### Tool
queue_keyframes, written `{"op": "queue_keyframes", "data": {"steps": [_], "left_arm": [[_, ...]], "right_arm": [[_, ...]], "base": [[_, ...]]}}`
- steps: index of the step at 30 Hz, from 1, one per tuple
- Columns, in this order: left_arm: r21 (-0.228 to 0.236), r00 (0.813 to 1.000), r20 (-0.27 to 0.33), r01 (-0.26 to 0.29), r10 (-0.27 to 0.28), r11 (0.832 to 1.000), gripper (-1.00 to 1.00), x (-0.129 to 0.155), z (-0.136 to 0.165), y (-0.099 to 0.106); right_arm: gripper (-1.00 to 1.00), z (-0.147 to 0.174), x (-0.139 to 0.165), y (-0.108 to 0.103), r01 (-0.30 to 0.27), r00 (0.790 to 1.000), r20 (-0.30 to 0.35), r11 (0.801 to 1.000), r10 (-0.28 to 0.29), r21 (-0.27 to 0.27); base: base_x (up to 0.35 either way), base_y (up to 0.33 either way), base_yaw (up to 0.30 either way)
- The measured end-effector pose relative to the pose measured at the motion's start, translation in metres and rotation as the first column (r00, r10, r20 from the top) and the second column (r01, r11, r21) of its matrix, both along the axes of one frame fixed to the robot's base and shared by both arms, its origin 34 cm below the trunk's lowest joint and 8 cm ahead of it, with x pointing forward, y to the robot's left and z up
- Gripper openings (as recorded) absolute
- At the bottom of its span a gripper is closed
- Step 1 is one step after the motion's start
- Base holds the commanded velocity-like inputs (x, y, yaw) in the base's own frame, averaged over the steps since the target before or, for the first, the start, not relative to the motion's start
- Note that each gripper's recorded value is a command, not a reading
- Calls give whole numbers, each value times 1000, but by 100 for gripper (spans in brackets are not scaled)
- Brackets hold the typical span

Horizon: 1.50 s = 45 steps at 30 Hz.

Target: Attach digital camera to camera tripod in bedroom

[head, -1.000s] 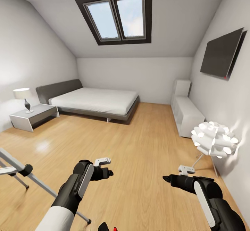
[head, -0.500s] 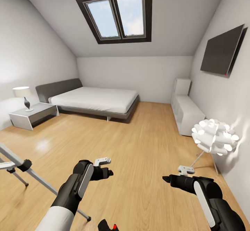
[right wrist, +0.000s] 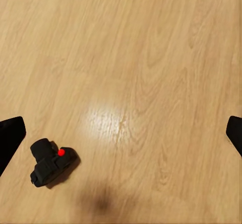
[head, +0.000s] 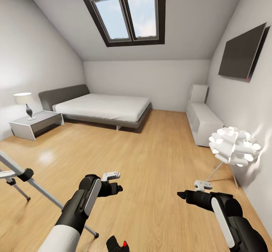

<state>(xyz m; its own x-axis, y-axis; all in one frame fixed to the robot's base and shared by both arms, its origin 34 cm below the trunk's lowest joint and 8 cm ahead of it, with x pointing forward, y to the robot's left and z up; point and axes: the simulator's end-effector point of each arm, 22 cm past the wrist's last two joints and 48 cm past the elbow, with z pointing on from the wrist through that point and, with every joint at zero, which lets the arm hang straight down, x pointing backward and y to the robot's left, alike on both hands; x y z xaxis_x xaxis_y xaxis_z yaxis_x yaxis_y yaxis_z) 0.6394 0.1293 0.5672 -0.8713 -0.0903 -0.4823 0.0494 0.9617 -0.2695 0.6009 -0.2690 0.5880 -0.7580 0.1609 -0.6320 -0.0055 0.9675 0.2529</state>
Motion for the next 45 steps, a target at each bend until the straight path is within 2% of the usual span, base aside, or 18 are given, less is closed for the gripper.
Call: {"op": "queue_keyframes", "data": {"steps": [6,11,18,21,26,31,45], "left_arm": [[1,1000,-3,0,0,1000,100,-3,-14,0],[5,1000,-6,-1,1,1000,100,-6,-27,2],[24,1000,-11,-5,6,1000,100,-11,-45,6],[46,1000,-12,-15,15,999,100,-12,-54,17],[108,999,-19,-45,47,993,100,-14,-72,48],[133,998,-26,-60,64,989,100,-18,-87,65],[129,997,-28,-64,68,990,100,-27,-119,68]], "right_arm": [[100,-12,-2,0,-1,1000,4,1000,1,-1],[100,-2,3,2,-7,998,63,1000,8,-16],[100,-12,0,0,-7,997,72,1000,9,-22],[100,-18,-2,0,-7,997,72,1000,9,-20],[100,-29,-5,-1,-8,997,71,1000,9,-18],[100,-40,-8,-1,-9,997,72,1000,10,-16],[100,-71,-17,2,-10,997,71,1000,11,-9]], "base": [[0,0,0],[0,0,0],[0,0,0],[0,0,0],[0,0,0],[0,0,0],[0,0,0]]}}
